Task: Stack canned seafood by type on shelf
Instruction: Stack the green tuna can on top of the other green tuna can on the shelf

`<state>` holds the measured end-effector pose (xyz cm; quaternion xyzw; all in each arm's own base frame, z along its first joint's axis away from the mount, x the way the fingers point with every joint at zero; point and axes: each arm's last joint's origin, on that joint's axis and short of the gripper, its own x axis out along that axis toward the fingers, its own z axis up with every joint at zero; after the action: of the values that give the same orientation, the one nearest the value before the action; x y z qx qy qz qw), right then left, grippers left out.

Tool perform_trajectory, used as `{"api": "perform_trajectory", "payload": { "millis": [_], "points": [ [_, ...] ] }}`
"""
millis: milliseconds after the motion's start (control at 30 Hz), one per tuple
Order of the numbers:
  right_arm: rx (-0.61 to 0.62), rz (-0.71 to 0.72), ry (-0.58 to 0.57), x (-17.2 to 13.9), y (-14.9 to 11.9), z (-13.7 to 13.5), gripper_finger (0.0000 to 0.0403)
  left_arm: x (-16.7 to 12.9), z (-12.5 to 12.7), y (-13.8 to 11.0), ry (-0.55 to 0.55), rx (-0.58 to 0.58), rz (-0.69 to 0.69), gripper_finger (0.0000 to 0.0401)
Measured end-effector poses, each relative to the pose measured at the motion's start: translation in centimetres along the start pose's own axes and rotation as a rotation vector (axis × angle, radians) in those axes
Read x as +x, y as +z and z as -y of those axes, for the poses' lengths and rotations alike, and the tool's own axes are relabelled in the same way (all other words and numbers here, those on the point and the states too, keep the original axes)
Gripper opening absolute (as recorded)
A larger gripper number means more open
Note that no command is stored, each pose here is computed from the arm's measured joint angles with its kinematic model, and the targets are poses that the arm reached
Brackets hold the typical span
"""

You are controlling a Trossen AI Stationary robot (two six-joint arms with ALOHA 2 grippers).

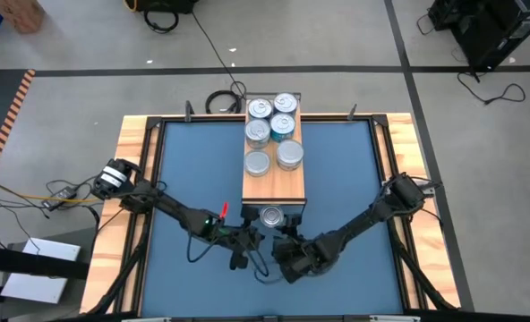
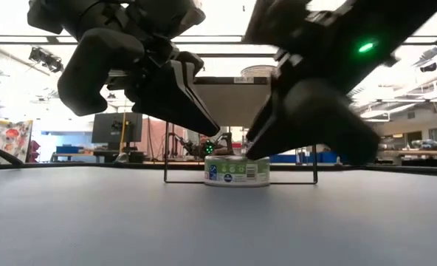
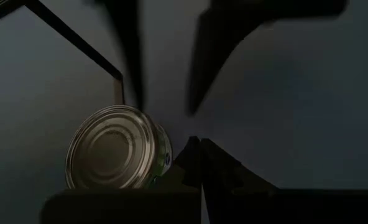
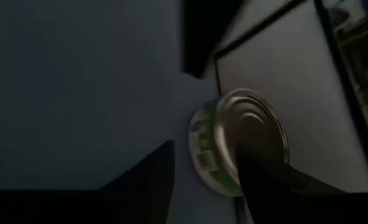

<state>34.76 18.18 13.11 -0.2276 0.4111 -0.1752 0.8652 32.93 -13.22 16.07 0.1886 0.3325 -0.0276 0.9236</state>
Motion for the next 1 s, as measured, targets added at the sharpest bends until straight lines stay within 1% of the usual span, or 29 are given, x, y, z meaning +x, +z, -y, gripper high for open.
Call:
{"api": "perform_trajectory", "payload": {
  "millis": [67, 133, 267, 367, 433, 533, 633, 700, 867, 933, 1000],
  "points": [
    [0.024, -0.035, 0.024, 1.0, 0.1, 0.8, 0.0162, -0.1, 0.2, 0.0, -0.001, 0.002, 0.001, 0.0003],
    [0.046, -0.069, 0.059, 1.9, 0.2, 1.6, 0.0141, -0.1, 0.4, 0.0, 0.000, 0.003, 0.003, 0.0003],
    [0.072, -0.098, 0.098, 2.8, 0.3, 2.4, 0.0076, -0.3, 0.8, 0.1, -0.007, 0.010, 0.005, 0.0003],
    [0.100, -0.113, 0.180, 2.9, 0.6, 2.8, 0.0024, -0.4, 1.0, 0.1, -0.011, 0.013, 0.009, 0.0003],
    [0.101, -0.118, 0.214, 2.8, 0.7, 2.8, 0.0009, -0.4, 1.1, 0.1, -0.013, 0.015, 0.010, 0.0003],
    [0.107, -0.121, 0.306, 2.0, 0.9, 2.7, 0.0017, -0.5, 1.1, 0.1, -0.014, 0.013, 0.012, 0.0003],
    [0.119, -0.190, 0.507, 1.0, 0.6, 2.2, 0.0031, -0.5, 1.1, 0.1, -0.019, 0.001, 0.011, 0.0003],
    [0.145, -0.197, 0.603, 0.1, 0.8, 1.9, 0.0034, -0.5, 1.2, 0.1, -0.018, -0.004, 0.009, 0.0003],
    [0.128, -0.157, 0.634, -2.4, 1.1, 1.1, 0.0032, -0.6, 1.5, 0.2, -0.012, -0.020, 0.017, 0.0003],
    [0.146, -0.129, 0.616, -3.6, 1.3, 1.0, 0.0032, -0.7, 1.6, 0.2, -0.005, -0.026, 0.018, 0.0003],
    [0.172, -0.088, 0.571, -4.8, 1.6, 1.3, 0.0034, -0.8, 1.8, 0.2, 0.008, -0.023, 0.019, 0.0003]
  ]
}}
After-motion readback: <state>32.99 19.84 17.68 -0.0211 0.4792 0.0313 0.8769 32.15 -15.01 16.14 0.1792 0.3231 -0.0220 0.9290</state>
